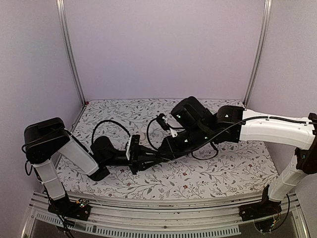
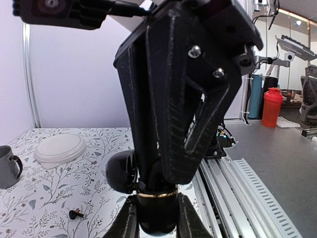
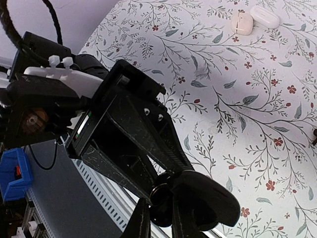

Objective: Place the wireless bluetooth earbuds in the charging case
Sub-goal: Insert the left earbud into the left side groove of the charging case.

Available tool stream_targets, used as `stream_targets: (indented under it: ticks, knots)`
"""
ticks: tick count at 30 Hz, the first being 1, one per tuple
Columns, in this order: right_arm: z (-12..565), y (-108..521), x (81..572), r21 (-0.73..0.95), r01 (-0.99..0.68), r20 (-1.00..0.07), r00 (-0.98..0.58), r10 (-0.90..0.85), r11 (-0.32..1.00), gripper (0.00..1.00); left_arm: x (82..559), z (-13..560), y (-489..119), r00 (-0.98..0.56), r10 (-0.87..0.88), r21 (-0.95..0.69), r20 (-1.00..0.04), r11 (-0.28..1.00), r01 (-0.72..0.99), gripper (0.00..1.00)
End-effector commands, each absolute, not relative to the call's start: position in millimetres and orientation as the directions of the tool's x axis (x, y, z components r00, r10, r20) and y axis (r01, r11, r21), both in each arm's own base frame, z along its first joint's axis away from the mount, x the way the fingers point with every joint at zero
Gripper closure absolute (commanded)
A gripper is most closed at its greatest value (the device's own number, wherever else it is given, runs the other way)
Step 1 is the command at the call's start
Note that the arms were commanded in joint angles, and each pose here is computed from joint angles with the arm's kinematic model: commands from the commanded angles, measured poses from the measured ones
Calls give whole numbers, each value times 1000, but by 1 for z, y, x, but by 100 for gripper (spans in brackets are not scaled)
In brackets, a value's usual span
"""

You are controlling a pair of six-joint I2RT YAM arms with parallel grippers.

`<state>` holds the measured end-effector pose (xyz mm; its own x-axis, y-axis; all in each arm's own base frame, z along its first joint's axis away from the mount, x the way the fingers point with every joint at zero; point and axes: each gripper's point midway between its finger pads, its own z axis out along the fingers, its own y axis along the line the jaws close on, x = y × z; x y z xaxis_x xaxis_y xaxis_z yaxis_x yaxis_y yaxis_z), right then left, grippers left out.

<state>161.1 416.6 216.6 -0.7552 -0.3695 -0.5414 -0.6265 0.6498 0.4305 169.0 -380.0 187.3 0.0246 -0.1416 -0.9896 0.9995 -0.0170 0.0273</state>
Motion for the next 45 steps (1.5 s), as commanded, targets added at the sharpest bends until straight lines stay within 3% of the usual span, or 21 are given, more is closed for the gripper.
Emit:
stream_targets:
  ticks: [1,13,32,45]
  knots:
    - [186,414,164,375,-590,-460,-788,-410,715,92,156,233,-380,161,-305,167,-939,9,986,100]
    - [186,416,174,344,-539,-437,-817,-377,769,82,160,235,-366,182,-351,155,-919,103,983,100]
    - [203,413,177,356,-514,-461,-823,-331,781,66,161,235,-364,184,-352,154,-918,112,982,100]
    - [218,394,178,366,-478,-493,-827,-269,799,65,160,241,-362,189,-363,159,-913,111,981,100]
